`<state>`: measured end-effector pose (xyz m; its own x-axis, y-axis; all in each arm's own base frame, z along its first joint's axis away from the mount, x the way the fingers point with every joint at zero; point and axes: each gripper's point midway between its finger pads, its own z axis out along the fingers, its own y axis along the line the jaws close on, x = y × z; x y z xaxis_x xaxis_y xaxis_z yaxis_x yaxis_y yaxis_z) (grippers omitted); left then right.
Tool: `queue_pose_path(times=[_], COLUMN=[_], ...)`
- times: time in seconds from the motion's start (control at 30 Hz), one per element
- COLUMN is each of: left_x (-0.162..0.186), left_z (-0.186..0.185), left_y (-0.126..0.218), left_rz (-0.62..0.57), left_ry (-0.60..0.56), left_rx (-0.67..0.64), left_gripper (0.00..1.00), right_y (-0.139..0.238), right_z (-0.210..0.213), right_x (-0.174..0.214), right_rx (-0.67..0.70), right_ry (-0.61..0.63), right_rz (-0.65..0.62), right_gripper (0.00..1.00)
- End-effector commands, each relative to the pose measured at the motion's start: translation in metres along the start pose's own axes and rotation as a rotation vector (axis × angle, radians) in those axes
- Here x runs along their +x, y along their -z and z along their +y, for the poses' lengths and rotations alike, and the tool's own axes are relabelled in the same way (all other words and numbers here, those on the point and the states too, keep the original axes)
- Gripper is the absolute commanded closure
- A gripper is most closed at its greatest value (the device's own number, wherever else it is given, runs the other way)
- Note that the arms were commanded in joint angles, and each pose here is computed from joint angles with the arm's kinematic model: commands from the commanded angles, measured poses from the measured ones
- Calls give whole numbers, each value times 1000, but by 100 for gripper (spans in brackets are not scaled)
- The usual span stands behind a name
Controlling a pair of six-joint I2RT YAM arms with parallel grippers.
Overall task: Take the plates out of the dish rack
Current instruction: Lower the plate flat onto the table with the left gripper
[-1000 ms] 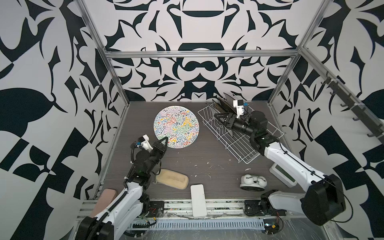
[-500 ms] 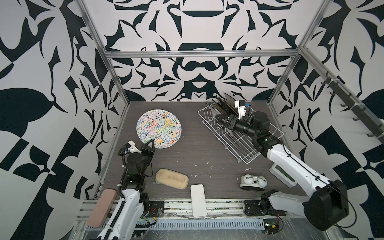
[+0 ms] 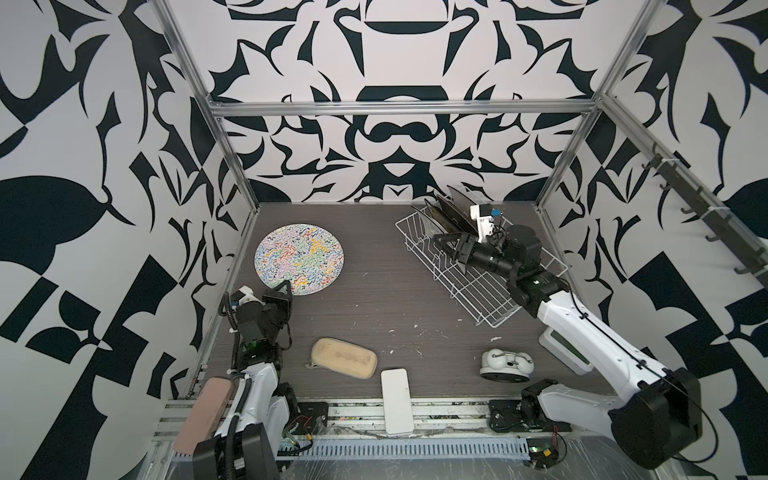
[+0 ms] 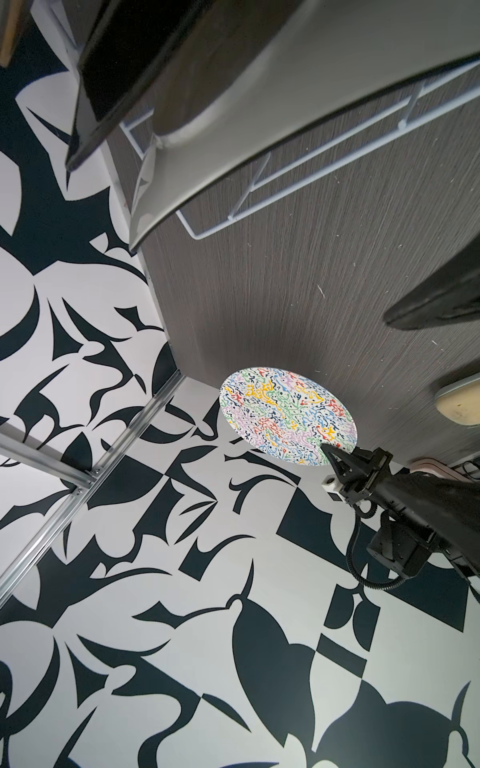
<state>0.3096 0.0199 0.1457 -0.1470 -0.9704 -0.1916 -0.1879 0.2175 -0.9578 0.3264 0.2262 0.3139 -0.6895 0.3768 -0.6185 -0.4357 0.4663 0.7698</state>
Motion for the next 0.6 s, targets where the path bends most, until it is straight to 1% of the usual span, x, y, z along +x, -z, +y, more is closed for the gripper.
queue_pose_path(times=[0.0, 0.13, 0.27, 0.3, 0.37, 0.43, 0.57], left_x=[-11, -21, -26, -38, -42, -46, -51], left_z=[-32, -27, -26, -22, -17, -20, -11], left_y=[-3, -13, -25, -26, -31, -36, -48], left_rz=[-10, -9, 31, 6, 12, 29, 43], left_ry=[-22, -9, 0, 8, 27, 27, 50], left_rx=[126, 111, 109, 99, 81, 91, 68], left_gripper=[100, 100, 100, 100, 100, 100, 100], right_y=[4, 1, -4, -5, -7, -7, -7], right_z=[12, 10, 6, 6, 5, 4, -7], right_x=[-13, -14, -14, -13, -12, -12, -9], right_rx=[-14, -4, 5, 1, 3, 6, 41], right_ry=[46, 26, -24, -36, -60, -81, -98], right_rz=[-34, -23, -11, -3, 5, 1, -16], right_gripper=[41, 41, 41, 41, 42, 42, 42])
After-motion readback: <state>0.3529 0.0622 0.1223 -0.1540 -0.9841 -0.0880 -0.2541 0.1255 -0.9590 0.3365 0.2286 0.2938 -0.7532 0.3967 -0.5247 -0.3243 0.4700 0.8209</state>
